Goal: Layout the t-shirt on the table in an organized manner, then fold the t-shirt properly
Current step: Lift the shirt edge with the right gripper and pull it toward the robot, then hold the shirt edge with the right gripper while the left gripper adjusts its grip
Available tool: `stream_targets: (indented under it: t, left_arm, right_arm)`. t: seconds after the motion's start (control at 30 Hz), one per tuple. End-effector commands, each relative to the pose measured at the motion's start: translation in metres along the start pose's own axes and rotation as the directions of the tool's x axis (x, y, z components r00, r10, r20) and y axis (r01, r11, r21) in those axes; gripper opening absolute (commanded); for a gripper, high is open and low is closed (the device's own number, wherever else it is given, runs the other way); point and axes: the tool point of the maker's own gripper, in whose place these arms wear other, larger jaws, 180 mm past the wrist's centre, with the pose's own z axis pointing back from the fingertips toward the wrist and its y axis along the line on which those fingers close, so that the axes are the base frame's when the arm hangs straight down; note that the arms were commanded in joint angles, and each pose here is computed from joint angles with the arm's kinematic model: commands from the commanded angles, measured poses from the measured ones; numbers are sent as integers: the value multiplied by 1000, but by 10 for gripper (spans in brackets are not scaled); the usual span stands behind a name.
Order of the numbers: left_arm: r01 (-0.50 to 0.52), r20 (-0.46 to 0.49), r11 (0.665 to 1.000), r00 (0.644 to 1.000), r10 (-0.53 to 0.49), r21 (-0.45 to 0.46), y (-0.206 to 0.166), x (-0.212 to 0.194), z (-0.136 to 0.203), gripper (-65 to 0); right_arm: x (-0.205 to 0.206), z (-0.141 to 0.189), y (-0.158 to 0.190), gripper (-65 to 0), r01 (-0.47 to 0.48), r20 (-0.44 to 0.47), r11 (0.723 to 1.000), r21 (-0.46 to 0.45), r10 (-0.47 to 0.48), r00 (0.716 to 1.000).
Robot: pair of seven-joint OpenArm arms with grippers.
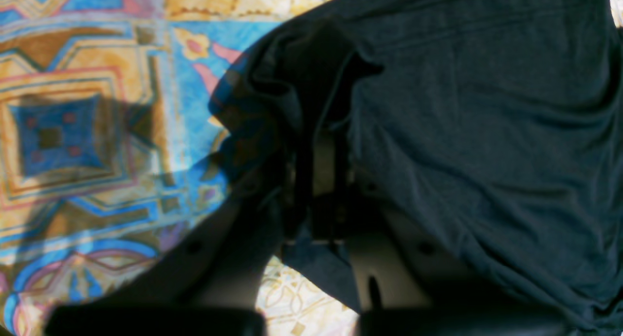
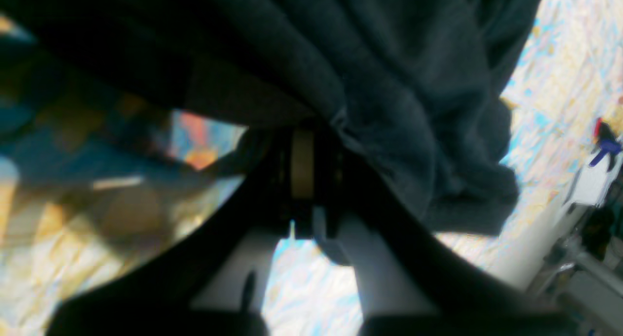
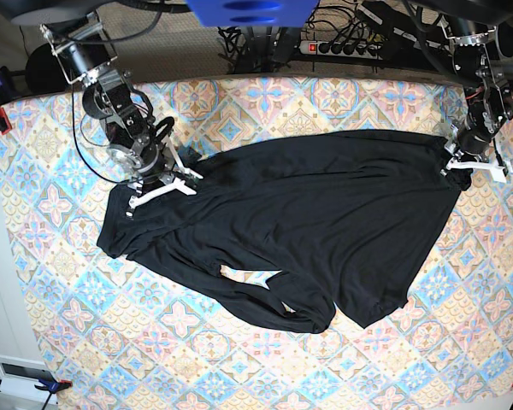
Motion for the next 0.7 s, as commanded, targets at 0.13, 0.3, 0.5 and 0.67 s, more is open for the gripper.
stream_targets:
  t: [0.13, 0.3, 0.5, 0.67]
  left_arm:
    - [27, 50, 1000, 998, -27, 1, 1, 20, 6, -650]
    - [41, 50, 999, 998, -41, 0, 0, 18, 10, -650]
    - [73, 90, 997, 993, -74, 16, 8, 32, 25, -650]
    - [41, 141, 998, 989, -46, 40, 20, 51, 36, -650]
  right_arm:
    - [-14, 33, 17, -650, 48, 10, 999, -1, -48, 999]
    - [-12, 56, 41, -650, 57, 38, 998, 24, -58, 998]
    - [-11, 72, 69, -650, 56, 50, 996, 73, -60, 997]
    - [-15, 77, 83, -650, 59, 39, 993, 102, -63, 997]
